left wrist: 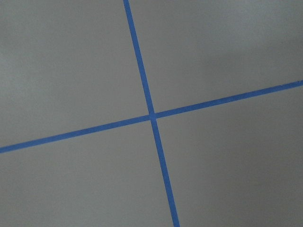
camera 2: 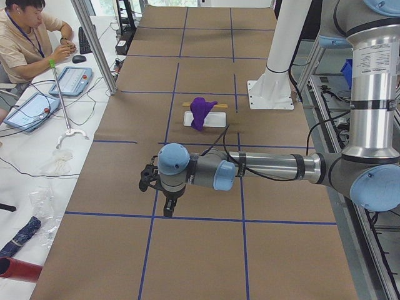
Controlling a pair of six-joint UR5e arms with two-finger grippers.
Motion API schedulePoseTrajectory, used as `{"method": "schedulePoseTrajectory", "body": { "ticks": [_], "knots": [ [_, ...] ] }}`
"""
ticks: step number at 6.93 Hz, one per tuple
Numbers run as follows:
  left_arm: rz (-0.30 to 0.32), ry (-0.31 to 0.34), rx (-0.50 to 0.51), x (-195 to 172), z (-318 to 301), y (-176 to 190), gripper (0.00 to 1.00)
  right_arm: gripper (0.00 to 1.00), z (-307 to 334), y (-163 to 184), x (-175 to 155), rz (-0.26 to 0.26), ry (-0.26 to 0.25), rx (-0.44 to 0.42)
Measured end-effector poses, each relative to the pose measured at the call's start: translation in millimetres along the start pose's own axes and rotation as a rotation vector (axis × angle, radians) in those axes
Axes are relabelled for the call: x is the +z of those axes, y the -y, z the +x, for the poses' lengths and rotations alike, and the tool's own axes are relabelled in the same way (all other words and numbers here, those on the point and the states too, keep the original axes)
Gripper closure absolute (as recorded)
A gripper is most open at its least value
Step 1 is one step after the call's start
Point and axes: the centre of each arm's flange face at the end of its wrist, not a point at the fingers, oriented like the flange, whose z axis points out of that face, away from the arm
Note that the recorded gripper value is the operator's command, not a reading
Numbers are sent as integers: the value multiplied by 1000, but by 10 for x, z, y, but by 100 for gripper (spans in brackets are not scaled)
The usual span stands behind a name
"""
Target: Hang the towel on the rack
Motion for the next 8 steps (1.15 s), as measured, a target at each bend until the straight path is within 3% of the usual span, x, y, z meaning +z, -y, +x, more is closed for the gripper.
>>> {"method": "schedulePoseTrajectory", "body": {
  "ticks": [3,5,8],
  "knots": [
    [-5,-9,-76,11,9,-53,0,0,177,35,299,-28,19,101],
    [-1,-10,-73,14,18,-53,0,0,304,103,520,-24,18,90],
    [6,-14,-54,19,42,-39,0,0,233,205,470,-1,29,70]
  ]
}}
